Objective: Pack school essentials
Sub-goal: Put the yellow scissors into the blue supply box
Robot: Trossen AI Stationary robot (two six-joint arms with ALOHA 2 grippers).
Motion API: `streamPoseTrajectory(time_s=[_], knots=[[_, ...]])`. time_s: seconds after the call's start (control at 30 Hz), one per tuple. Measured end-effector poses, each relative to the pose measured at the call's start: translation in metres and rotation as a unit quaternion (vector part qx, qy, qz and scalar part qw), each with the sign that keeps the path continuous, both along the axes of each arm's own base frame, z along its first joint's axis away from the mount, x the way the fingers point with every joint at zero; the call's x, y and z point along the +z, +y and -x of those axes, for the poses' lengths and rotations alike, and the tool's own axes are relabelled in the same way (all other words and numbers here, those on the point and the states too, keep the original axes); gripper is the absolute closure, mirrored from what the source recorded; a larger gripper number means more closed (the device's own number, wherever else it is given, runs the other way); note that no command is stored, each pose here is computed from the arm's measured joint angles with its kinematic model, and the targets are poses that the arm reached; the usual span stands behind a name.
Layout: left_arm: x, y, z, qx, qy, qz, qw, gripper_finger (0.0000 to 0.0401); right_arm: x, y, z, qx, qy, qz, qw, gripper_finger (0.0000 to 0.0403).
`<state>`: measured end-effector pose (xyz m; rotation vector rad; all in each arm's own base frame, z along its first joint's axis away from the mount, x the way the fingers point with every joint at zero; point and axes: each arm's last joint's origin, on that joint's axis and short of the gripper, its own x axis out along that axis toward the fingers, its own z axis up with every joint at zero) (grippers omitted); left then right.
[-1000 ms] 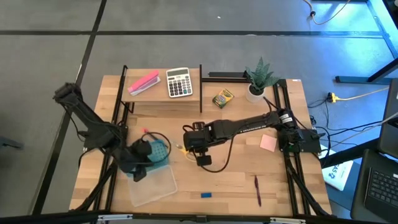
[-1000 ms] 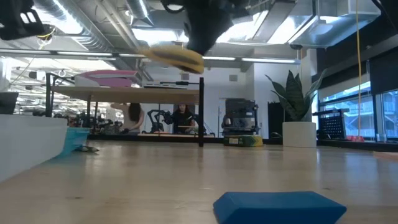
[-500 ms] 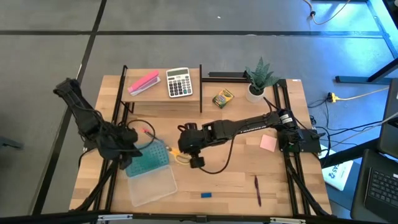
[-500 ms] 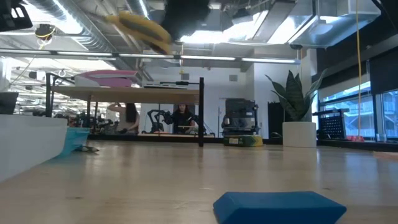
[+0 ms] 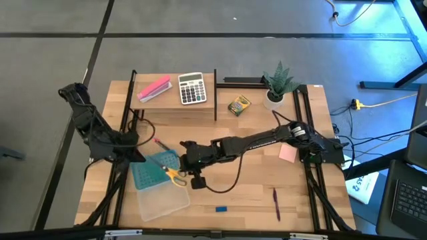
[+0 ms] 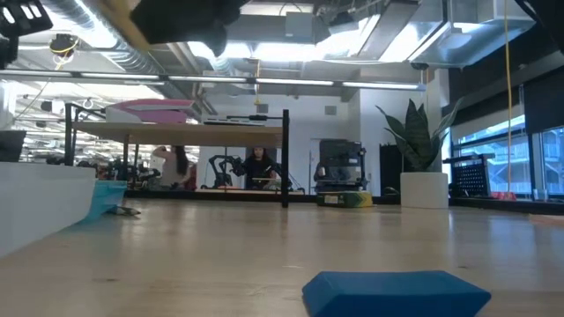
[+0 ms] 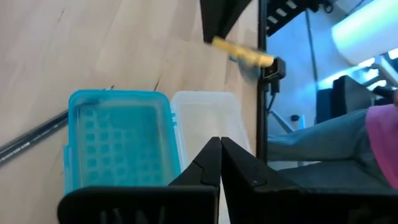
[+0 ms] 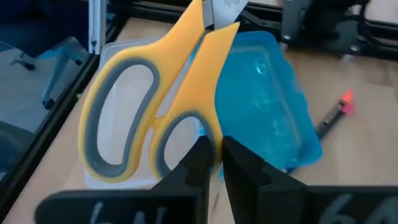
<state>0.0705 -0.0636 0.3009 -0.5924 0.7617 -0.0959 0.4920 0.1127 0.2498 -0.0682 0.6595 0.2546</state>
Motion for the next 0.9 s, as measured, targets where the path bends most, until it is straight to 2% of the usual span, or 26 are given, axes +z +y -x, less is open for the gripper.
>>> streamPoseTrajectory(time_s=[0.13, 0.47, 0.9], knots=[[0.000, 0.005, 0.004, -0.005, -0.003, -0.004, 1.000, 0.0401, -0.006, 0.004, -0.008, 0.027, -0.027, -0.010, 0.999, 0.0366], [-0.003, 0.010, 0.009, 0.000, 0.010, -0.021, 1.000, 0.0401, -0.043, 0.010, -0.023, 0.074, -0.032, -0.021, 0.997, 0.0366], [-0.005, 0.011, 0.010, 0.005, 0.021, -0.026, 0.999, 0.0401, -0.085, 0.014, -0.036, 0.101, -0.047, -0.017, 0.994, 0.0366]])
